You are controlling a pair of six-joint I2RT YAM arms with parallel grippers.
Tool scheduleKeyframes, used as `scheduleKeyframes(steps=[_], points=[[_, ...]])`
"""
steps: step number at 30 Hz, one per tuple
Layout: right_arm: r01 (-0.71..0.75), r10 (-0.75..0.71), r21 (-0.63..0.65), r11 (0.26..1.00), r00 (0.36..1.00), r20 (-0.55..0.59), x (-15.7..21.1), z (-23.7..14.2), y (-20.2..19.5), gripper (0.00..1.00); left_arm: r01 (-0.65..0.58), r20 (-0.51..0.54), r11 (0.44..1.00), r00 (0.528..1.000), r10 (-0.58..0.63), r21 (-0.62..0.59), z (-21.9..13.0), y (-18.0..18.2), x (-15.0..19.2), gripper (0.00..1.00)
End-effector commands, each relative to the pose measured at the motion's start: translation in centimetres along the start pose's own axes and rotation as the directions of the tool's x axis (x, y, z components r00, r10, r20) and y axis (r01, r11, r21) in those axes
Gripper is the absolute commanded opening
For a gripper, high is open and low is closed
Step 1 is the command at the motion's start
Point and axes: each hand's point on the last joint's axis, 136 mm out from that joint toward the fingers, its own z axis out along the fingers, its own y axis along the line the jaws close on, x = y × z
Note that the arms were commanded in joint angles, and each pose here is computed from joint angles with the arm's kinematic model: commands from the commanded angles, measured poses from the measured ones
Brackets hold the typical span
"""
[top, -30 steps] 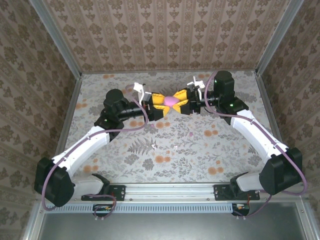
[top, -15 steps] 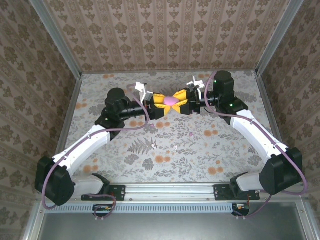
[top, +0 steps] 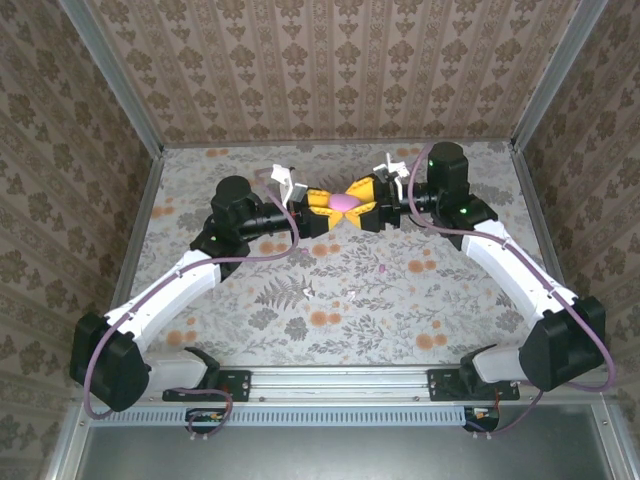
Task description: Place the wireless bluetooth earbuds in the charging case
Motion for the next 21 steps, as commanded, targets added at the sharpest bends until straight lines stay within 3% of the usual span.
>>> scheduleKeyframes(steps=[1,10,16,21], points=[[0.028,-0.028,0.039,0.999,1.000,-0.003,-0.01,-0.66,0.11,0.55,-0.066,0.039,0.998,0.997,0.066,0.018,-0.26,-1.23,-2.08,0.35],[0.014,-0.013,0.045,0.999,1.000,-0.011,0.39,-0.55,-0.23,0.54,-0.070,0.038,0.997,0.997,0.070,0.011,-0.32,-1.19,-2.06,0.35],[0.001,0.000,0.024,1.000,1.000,-0.014,0.56,-0.43,-0.16,0.45,-0.075,0.032,0.997,0.997,0.075,0.013,-0.39,-1.28,-2.16,0.35],[-0.002,0.002,0.020,1.000,1.000,-0.001,0.17,-0.44,-0.12,0.38,-0.095,0.021,0.995,0.995,0.095,0.005,-0.40,-1.18,-2.14,0.45]])
